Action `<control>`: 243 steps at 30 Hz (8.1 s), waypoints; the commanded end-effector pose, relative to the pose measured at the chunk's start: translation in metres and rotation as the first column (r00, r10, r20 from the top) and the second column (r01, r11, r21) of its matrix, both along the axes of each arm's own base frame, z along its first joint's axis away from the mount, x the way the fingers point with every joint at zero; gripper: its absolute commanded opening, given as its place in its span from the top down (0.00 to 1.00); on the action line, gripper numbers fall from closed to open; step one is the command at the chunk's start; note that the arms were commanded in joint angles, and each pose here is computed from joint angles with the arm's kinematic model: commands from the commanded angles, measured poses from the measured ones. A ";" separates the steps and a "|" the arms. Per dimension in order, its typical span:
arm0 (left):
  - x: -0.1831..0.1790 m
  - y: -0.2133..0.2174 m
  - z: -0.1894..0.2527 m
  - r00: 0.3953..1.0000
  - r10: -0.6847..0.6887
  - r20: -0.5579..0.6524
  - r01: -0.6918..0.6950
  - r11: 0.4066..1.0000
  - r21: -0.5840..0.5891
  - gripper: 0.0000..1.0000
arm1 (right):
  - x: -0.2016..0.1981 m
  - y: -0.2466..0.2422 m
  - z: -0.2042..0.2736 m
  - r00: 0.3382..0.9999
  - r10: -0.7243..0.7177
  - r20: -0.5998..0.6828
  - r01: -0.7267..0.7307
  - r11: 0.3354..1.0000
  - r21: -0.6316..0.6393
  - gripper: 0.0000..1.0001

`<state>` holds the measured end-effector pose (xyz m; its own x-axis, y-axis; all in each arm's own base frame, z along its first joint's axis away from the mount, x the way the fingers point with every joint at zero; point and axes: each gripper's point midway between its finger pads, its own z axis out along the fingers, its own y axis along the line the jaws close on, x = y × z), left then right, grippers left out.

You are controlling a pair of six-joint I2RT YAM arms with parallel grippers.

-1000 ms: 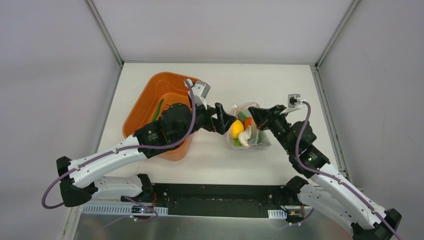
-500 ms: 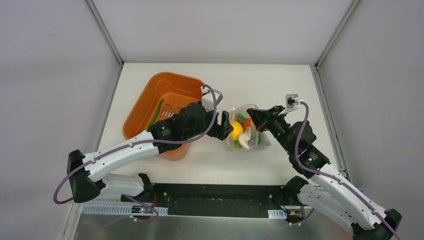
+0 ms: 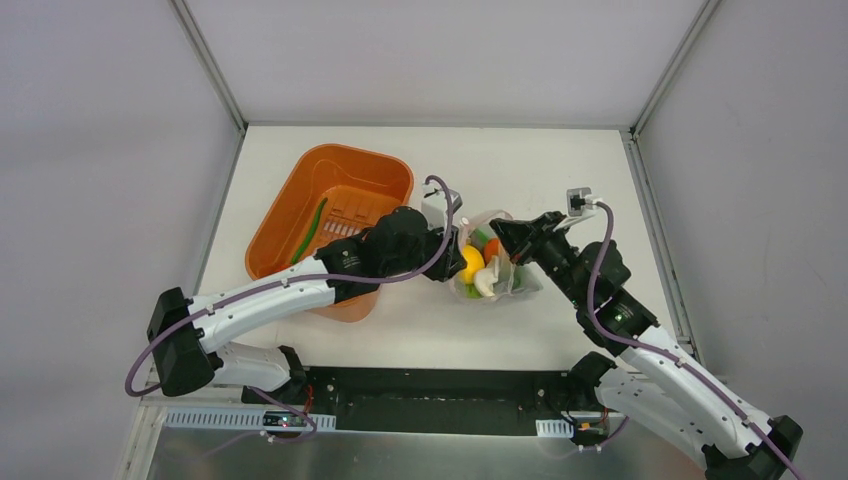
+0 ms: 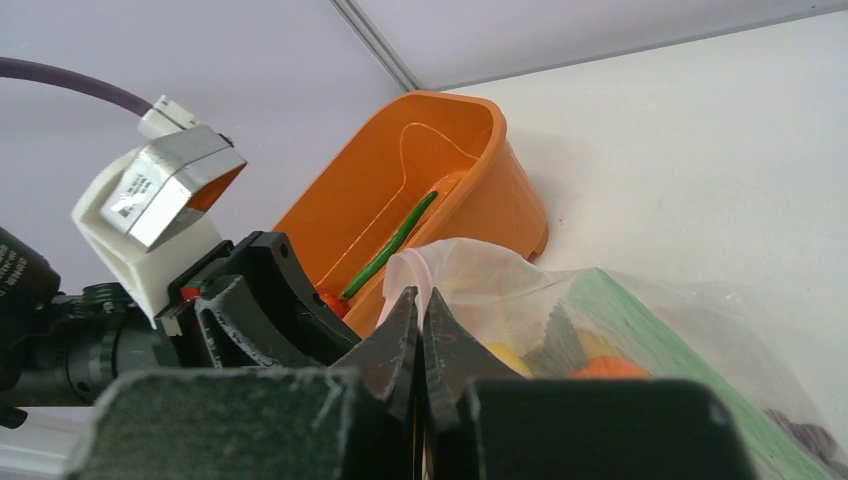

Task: Place the food in the zip-top bag and seal the zipper
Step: Adjust the zipper food storage bag at the center of the board, then zip the zipper food storage bag at the center of the board.

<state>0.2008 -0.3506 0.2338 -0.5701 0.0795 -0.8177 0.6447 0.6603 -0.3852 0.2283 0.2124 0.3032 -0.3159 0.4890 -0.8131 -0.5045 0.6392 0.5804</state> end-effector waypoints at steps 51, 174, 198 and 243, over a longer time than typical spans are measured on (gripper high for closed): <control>-0.028 0.019 0.107 0.866 -0.471 0.168 0.462 0.882 0.093 1.00 | -0.073 0.027 -0.015 0.785 0.474 0.398 -0.343 0.869 -0.356 0.31; -0.020 0.136 0.114 0.826 -0.260 0.501 0.121 0.949 0.292 0.12 | -0.060 0.015 -0.005 0.834 0.381 0.399 -0.249 0.905 -0.344 1.00; -0.036 0.026 0.153 0.599 -0.589 0.542 0.510 0.803 0.308 0.02 | -0.093 0.014 0.021 0.732 0.448 0.514 -0.333 0.893 -0.303 1.00; -0.076 -0.049 0.115 0.449 -0.836 0.315 0.768 0.541 0.342 0.68 | -0.096 0.016 0.010 0.729 0.482 0.486 -0.350 0.873 -0.341 1.00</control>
<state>0.1304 -0.3955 0.3338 0.1614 0.4849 -0.8596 0.9765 -0.2042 0.0682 0.1331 0.2317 0.2889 -0.0021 0.1596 -0.9872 -0.9355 0.3484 0.0583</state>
